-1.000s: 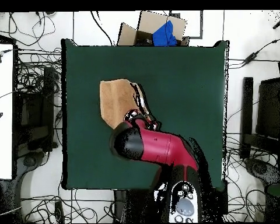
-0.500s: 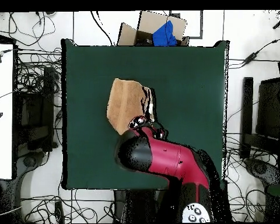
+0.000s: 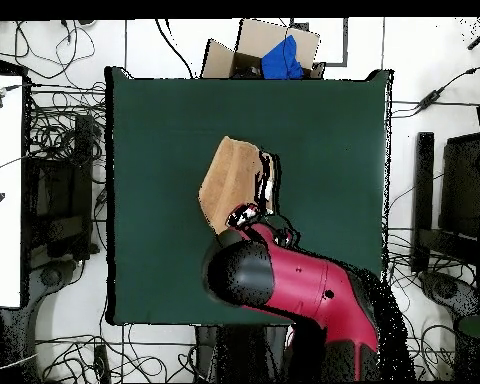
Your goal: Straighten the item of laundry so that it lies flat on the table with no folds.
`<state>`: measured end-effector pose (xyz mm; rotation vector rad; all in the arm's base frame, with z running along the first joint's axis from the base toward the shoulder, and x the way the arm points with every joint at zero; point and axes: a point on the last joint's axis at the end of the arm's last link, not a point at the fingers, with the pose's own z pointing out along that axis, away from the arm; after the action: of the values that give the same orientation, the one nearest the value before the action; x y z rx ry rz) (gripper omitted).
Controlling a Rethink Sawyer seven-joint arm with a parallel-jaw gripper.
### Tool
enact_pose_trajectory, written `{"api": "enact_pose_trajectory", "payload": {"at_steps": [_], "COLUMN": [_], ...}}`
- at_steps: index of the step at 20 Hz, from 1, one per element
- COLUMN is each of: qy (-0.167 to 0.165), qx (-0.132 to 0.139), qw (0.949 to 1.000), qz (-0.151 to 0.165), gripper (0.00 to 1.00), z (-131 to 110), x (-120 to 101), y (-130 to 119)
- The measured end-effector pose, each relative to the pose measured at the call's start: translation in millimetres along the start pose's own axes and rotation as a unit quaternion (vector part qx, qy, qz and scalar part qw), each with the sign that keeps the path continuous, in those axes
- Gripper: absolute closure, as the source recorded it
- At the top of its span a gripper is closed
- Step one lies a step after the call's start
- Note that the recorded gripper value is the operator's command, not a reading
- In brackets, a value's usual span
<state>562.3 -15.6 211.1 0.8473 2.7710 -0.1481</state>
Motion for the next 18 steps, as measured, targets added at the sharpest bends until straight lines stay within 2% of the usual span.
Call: {"api": "enact_pose_trajectory", "payload": {"at_steps": [11,18], "qy": [0.013,0.021], "qx": [0.004,0.008], "qw": [0.9999,0.9996], "qz": [0.008,0.016], "gripper": [1.00,1.00], "z": [-27,-34], "x": [-4,-8], "y": [-6,-15]}}
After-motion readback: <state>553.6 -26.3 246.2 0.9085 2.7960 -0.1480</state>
